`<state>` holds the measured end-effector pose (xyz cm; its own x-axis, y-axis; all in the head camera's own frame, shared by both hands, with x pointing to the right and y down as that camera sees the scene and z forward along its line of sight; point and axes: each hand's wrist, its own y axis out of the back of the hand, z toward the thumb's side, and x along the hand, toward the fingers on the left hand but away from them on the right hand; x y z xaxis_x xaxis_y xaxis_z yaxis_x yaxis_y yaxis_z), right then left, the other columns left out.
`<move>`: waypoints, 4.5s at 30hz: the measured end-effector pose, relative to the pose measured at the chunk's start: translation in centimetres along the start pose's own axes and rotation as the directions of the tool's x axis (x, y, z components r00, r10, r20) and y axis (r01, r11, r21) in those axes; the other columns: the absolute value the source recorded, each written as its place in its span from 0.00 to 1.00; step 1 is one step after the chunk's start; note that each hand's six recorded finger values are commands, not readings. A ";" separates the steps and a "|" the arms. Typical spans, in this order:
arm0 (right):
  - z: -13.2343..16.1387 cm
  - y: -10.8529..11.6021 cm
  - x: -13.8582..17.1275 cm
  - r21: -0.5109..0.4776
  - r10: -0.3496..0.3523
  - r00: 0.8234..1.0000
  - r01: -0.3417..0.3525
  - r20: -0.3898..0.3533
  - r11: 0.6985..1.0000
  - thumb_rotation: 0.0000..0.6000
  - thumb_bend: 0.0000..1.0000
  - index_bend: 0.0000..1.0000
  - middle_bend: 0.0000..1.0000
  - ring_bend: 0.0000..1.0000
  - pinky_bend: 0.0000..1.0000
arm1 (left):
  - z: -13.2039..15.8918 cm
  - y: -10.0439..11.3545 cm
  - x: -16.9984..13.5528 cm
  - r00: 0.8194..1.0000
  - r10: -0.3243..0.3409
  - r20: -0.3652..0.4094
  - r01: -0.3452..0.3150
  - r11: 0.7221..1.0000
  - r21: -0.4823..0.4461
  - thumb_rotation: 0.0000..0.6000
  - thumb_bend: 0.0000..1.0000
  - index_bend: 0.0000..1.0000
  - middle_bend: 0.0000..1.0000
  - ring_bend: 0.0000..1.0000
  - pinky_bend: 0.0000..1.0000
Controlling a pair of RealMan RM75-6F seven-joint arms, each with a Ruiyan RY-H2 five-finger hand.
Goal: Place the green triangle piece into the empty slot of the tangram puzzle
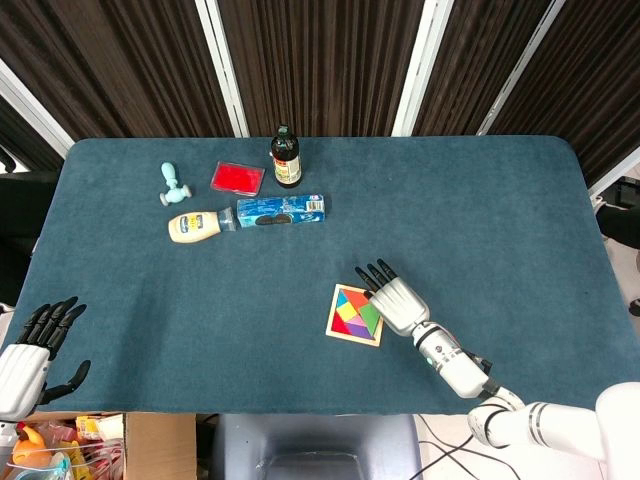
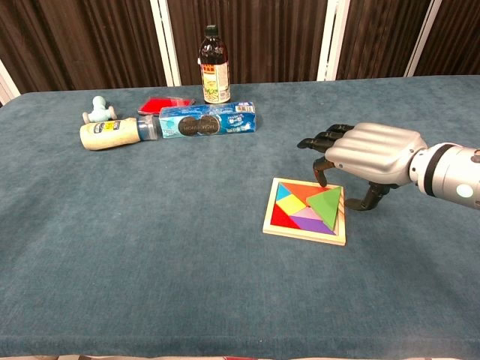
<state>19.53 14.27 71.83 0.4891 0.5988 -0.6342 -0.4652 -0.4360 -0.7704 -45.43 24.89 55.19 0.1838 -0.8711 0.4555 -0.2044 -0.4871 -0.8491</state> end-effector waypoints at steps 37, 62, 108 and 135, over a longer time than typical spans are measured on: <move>3.0 -1.0 3.5 -0.013 0.016 0.987 -0.018 -0.162 1.000 1.00 0.46 0.43 0.00 0.00 0.00 | -0.2 0.0 0.0 1.000 -0.001 -0.004 0.001 1.000 0.003 1.00 0.41 0.00 0.00 0.00 0.02; 0.5 -0.4 4.0 -0.055 -0.023 0.997 0.018 -0.078 0.998 1.00 0.46 0.35 0.00 0.00 0.00 | -0.1 -0.1 0.0 1.000 -0.002 -0.008 0.002 1.000 0.004 1.00 0.41 0.00 0.00 0.00 0.02; -0.3 -1.7 3.0 -0.046 0.058 0.997 -0.060 -0.052 0.997 1.00 0.46 0.37 0.00 0.00 0.00 | 0.1 -0.2 0.0 1.000 0.000 -0.003 0.001 1.000 0.003 1.00 0.41 0.00 0.00 0.00 0.02; 2.8 -2.0 5.9 -0.041 0.012 0.983 -0.020 -0.181 0.999 1.00 0.46 0.33 0.00 0.00 0.00 | 0.1 0.0 0.8 1.000 -0.004 -0.003 0.004 1.000 0.009 1.00 0.41 0.00 0.00 0.00 0.02</move>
<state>21.25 20.55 69.79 0.6092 0.4619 -0.6446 -0.4439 -0.4749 -0.7599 -45.15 24.21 55.55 0.1813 -0.8695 0.4594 -0.1953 -0.4897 -0.8497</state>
